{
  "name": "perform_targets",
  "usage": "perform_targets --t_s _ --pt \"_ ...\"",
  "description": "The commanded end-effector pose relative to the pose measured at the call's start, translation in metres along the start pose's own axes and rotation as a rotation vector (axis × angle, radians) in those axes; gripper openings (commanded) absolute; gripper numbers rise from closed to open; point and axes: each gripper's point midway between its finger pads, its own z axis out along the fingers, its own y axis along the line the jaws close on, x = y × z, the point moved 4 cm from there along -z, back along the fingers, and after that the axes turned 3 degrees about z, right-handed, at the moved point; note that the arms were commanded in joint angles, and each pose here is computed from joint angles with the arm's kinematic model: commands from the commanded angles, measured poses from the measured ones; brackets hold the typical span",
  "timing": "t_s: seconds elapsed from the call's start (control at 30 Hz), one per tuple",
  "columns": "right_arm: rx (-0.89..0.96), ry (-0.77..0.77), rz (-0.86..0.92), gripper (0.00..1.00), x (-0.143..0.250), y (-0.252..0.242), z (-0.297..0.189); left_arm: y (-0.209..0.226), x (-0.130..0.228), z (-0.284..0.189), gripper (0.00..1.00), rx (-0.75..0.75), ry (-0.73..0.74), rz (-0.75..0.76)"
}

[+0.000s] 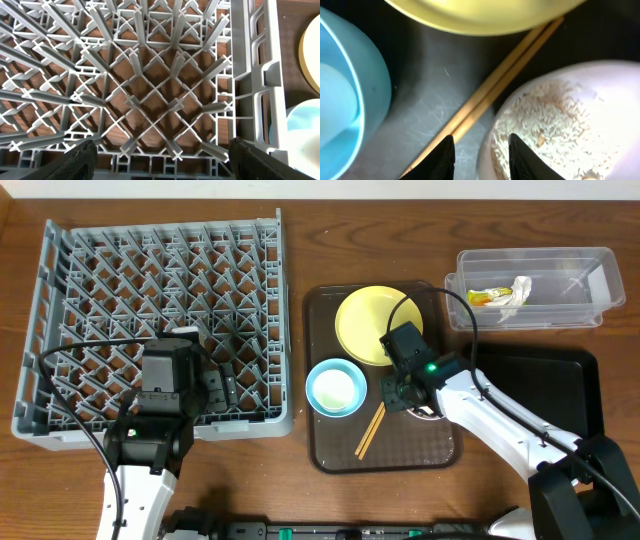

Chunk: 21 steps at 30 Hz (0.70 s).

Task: Sort waste into correct bins and load items into the dishwasher rack
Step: 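Lower the right gripper to the white rice bowl rim and grasp it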

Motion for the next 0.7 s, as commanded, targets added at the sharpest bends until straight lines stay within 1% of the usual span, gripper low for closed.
perform_targets --t_s 0.0,0.4,0.5,0.6,0.63,0.67 --pt "-0.017 -0.046 0.000 0.33 -0.008 0.005 -0.007 0.001 -0.004 -0.002 0.86 -0.007 -0.007 -0.010" --pt "-0.007 -0.017 0.009 0.33 0.000 0.002 0.003 0.001 -0.004 -0.002 0.86 -0.007 -0.008 -0.010" --pt "-0.016 -0.019 0.017 0.29 0.000 0.004 0.004 0.001 -0.004 -0.002 0.86 -0.007 -0.008 -0.010" --pt "-0.018 -0.025 0.018 0.15 -0.002 0.004 0.004 0.001 -0.004 -0.002 0.86 -0.007 -0.008 -0.010" --pt "-0.017 -0.025 0.018 0.05 -0.001 0.004 0.004 0.001 -0.004 -0.002 0.86 -0.007 -0.008 -0.010" --pt "-0.017 -0.025 0.029 0.01 -0.001 0.004 0.004 0.001 -0.004 -0.002 0.86 -0.007 -0.008 -0.010"
